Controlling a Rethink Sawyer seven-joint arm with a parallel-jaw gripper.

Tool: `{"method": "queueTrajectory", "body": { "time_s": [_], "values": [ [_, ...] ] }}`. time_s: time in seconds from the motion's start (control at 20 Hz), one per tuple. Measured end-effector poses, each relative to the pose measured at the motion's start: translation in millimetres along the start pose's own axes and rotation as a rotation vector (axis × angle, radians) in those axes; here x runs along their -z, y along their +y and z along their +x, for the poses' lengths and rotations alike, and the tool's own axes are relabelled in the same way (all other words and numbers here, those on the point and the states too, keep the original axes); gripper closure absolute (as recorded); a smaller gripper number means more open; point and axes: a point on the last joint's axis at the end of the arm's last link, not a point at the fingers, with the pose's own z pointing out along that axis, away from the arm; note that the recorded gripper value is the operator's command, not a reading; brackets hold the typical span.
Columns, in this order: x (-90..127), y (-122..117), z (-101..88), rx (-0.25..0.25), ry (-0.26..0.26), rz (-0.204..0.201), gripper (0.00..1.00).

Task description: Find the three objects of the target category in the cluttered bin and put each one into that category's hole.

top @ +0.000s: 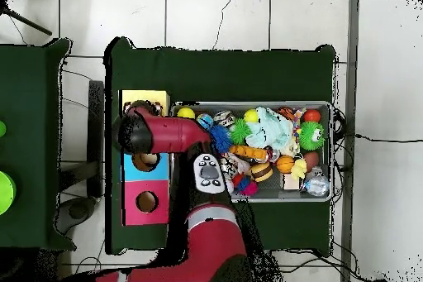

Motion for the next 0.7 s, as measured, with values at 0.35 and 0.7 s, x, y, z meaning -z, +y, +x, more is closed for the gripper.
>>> {"method": "queueTrajectory", "body": {
  "time_s": [0.35,0.7],
  "values": [
    [-0.3,-6.3,-8.3,0.033,0.08,-0.07,0.0],
    [-1.0,-6.5,-9.1,0.063,0.079,-0.063,0.0]
  ]
}}
